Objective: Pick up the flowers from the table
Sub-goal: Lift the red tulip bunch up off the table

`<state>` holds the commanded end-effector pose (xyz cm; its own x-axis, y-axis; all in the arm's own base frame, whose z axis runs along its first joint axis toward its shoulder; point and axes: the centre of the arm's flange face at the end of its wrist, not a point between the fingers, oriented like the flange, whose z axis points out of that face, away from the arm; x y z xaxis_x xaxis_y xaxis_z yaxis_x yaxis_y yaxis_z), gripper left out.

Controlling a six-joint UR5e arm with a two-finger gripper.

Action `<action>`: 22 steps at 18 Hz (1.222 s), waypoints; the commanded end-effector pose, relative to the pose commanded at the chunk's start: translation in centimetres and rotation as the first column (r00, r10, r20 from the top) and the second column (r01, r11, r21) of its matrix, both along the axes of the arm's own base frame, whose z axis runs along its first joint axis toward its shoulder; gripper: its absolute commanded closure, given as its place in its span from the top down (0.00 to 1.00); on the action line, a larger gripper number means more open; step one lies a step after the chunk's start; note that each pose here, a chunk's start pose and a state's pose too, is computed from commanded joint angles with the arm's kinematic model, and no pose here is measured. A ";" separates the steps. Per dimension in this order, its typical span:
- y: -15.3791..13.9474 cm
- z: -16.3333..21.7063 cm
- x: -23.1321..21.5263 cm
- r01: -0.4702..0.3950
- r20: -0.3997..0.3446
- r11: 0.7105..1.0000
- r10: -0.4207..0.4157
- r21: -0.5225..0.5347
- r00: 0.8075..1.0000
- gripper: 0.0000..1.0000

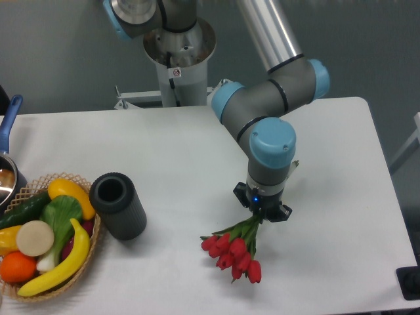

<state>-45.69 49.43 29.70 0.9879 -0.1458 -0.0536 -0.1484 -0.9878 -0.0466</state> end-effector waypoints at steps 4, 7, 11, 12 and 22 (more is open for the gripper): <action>-0.2 1.4 -0.5 -0.003 -0.018 1.000 0.003 0.012 1.000 0.00; -0.6 2.6 -0.7 -0.007 -0.033 1.000 0.008 0.023 0.999 0.00; -0.7 3.9 -1.1 -0.010 -0.044 0.999 0.011 0.031 0.999 0.00; -0.7 4.2 -1.3 -0.010 -0.038 1.000 0.011 0.026 0.999 0.00; -2.1 5.7 -2.1 0.003 0.000 1.000 -0.003 -0.002 1.000 0.00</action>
